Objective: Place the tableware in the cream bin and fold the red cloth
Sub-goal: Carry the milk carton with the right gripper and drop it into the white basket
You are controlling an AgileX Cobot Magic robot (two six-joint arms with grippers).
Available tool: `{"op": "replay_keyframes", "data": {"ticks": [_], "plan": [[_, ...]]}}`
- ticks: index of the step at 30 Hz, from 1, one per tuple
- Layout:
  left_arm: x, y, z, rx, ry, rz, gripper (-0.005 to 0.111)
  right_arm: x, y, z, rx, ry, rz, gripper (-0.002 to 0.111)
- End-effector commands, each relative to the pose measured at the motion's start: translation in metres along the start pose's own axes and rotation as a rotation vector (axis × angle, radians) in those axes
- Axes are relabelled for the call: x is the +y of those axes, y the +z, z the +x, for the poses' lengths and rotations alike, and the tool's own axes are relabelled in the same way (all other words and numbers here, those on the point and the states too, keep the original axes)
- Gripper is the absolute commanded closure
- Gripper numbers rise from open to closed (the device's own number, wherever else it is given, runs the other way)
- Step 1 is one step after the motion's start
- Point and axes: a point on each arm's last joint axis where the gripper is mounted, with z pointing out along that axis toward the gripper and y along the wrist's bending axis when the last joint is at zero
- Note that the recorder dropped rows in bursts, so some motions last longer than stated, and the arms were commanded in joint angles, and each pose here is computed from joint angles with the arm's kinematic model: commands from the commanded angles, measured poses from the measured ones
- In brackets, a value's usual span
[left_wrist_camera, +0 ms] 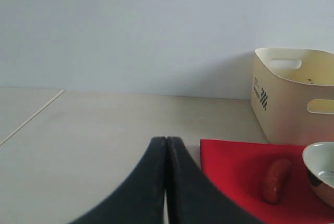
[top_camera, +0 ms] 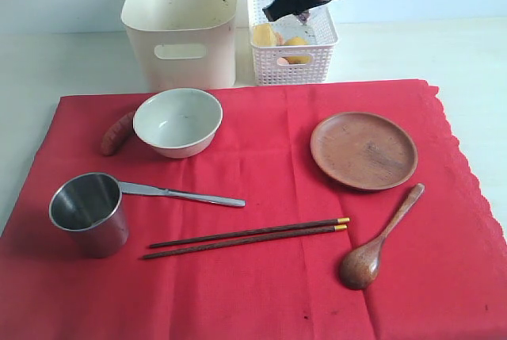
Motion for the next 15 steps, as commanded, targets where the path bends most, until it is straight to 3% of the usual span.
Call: {"op": "replay_keyframes", "data": {"ticks": [1, 5, 7, 9, 12, 15], "plan": [[0.0, 0.0, 0.0, -0.005, 0.01, -0.002, 0.106, -0.006, 0.019, 0.006, -0.097, 0.032, 0.067, 0.108], [0.0, 0.0, 0.0, -0.005, 0.01, -0.002, 0.106, -0.005, 0.031, 0.015, -0.15, 0.046, 0.104, 0.108], [0.0, 0.0, 0.0, -0.005, 0.01, -0.002, 0.106, -0.006, 0.038, 0.021, -0.187, 0.119, 0.143, 0.102], [0.0, 0.0, 0.0, -0.005, 0.01, -0.002, 0.106, -0.006, 0.042, 0.025, -0.204, 0.15, 0.163, 0.092], [0.0, 0.0, 0.0, -0.005, 0.01, -0.002, 0.106, -0.007, 0.042, 0.025, -0.213, 0.154, 0.171, 0.064], [0.0, 0.0, 0.0, -0.005, 0.01, -0.002, 0.106, -0.005, 0.044, 0.028, -0.207, 0.154, 0.169, 0.045]]}}
